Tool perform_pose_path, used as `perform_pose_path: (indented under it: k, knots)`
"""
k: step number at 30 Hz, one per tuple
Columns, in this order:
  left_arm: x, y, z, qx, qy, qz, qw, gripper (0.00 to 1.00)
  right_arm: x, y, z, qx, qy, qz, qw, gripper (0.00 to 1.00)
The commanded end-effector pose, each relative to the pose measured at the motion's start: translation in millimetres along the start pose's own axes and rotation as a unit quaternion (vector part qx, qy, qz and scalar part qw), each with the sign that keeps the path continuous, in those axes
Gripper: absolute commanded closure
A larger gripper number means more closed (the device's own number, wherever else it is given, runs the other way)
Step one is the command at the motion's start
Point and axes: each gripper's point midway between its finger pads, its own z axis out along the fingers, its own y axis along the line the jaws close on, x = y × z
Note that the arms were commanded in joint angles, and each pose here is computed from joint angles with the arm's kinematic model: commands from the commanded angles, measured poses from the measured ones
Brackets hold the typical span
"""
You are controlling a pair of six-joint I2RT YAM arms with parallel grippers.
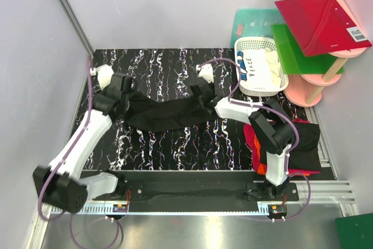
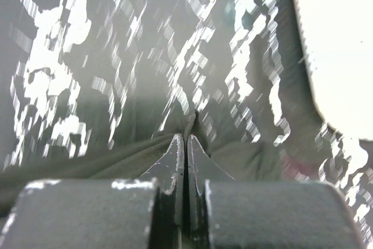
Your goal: Fold and stack the t-shirts
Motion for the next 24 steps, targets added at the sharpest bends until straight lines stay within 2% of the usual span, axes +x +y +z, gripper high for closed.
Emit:
perform_pose_path:
  k: [1, 4, 6, 9, 13, 17, 21, 22, 24]
  knots:
    - [9, 14, -27, 0.045, 0.002, -0.076, 0.996, 1.00, -75, -41, 16, 0.059, -0.073, 0.062, 0.994, 1.00]
    - [43, 18, -41, 0.093, 0.039, -0.110, 0.989, 1.00, -76, -47, 28, 0.070, -0.071, 0.057, 0.993, 1.00]
    - [52, 37, -45, 0.083, 0.027, -0.124, 0.988, 1.00, -75, -51, 32, 0.078, -0.071, 0.050, 0.993, 1.00]
    - [33, 68, -54, 0.047, -0.029, -0.138, 0.989, 1.00, -78, -60, 29, 0.086, -0.081, 0.054, 0.992, 1.00]
    - [-13, 78, -76, 0.046, -0.079, -0.125, 0.988, 1.00, -85, -71, 10, 0.068, -0.096, 0.066, 0.991, 1.00]
    - [-53, 86, -99, 0.054, -0.123, -0.136, 0.982, 1.00, -121, -89, -40, 0.021, -0.150, 0.110, 0.982, 1.00]
    - [-64, 99, -118, 0.071, -0.152, -0.150, 0.974, 1.00, -145, -107, -94, -0.034, -0.210, 0.132, 0.968, 1.00]
    - [-65, 106, -126, 0.079, -0.163, -0.156, 0.971, 1.00, -138, -112, -101, -0.039, -0.212, 0.120, 0.969, 1.00]
    - [-66, 112, -134, 0.093, -0.175, -0.162, 0.967, 1.00, -158, -125, -137, -0.062, -0.249, 0.132, 0.957, 1.00]
